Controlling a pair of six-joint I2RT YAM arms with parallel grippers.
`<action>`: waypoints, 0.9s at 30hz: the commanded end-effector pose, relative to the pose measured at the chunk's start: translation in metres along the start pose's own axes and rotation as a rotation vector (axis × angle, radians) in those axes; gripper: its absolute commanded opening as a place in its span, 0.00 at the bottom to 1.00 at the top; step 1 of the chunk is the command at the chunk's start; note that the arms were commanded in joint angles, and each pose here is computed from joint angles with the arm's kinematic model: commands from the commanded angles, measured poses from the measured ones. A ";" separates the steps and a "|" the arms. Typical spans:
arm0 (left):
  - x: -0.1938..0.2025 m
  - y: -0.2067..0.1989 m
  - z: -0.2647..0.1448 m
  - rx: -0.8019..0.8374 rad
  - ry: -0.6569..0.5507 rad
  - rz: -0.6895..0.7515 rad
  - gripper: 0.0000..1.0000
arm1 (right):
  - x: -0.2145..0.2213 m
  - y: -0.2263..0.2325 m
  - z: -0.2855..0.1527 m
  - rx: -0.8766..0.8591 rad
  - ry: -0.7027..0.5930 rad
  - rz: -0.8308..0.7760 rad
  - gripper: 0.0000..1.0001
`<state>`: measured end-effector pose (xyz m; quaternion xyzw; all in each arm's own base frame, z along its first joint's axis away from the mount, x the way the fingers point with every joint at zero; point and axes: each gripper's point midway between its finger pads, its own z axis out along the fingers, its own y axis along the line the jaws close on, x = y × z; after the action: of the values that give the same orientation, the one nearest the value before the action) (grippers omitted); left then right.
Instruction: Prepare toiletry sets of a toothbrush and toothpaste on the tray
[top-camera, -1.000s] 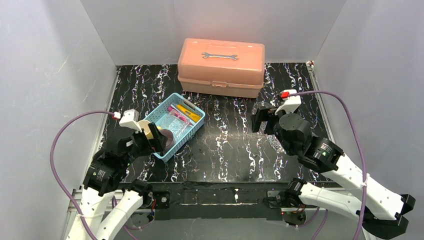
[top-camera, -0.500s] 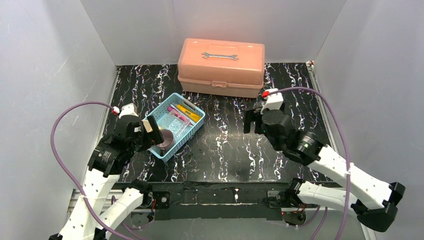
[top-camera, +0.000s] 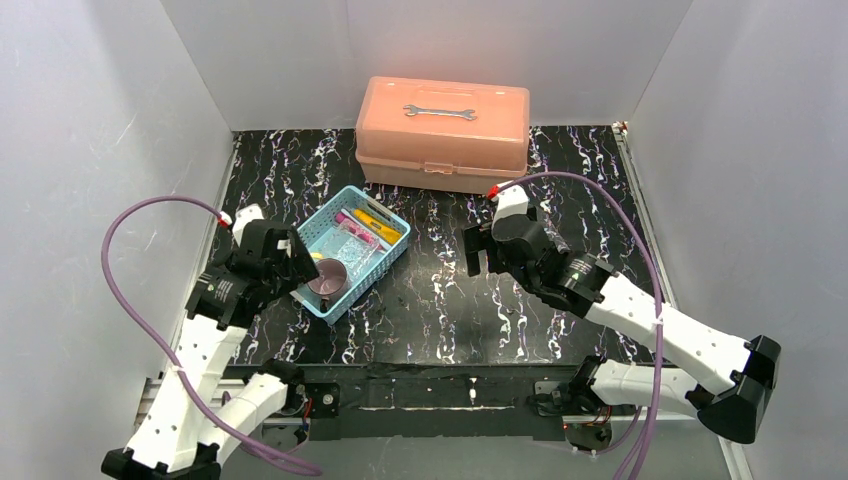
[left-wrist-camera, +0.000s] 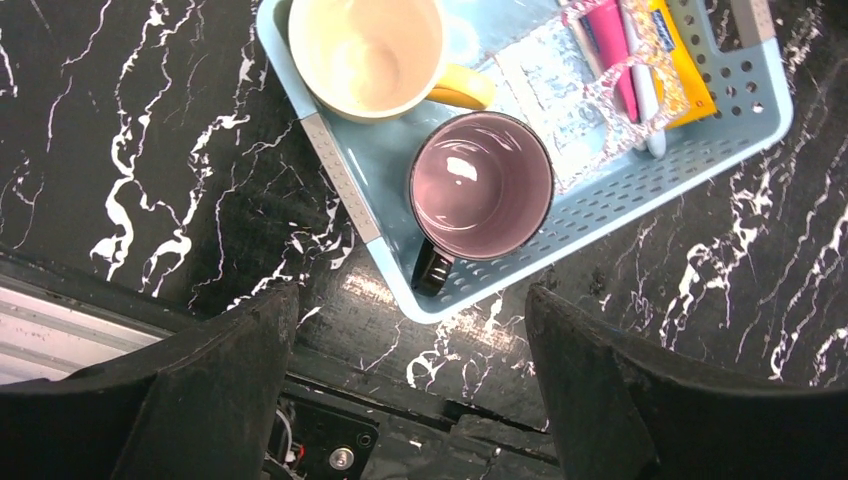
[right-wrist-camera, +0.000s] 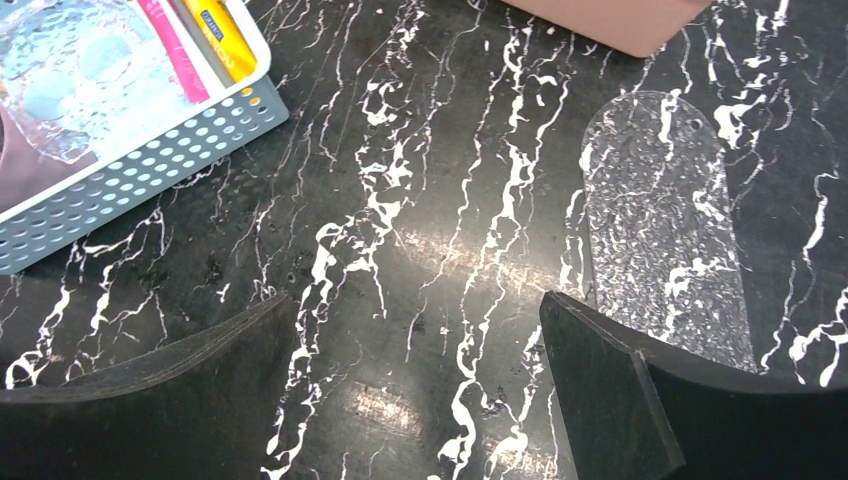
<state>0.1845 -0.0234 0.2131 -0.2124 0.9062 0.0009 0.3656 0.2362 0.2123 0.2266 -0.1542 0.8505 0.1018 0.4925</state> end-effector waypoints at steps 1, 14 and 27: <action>-0.001 0.011 0.011 -0.073 0.012 -0.042 0.80 | -0.017 0.019 0.001 -0.083 -0.039 0.011 1.00; 0.016 0.030 0.050 -0.108 0.144 -0.173 0.63 | -0.005 0.025 0.006 -0.115 -0.009 -0.019 1.00; 0.034 0.042 0.084 -0.144 0.271 -0.246 0.55 | 0.010 0.031 0.011 -0.144 0.030 -0.035 1.00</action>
<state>0.2018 0.0157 0.1297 -0.3486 0.9080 -0.0028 0.2322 0.2290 0.2365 0.2154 -0.1958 0.8510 0.1426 0.4659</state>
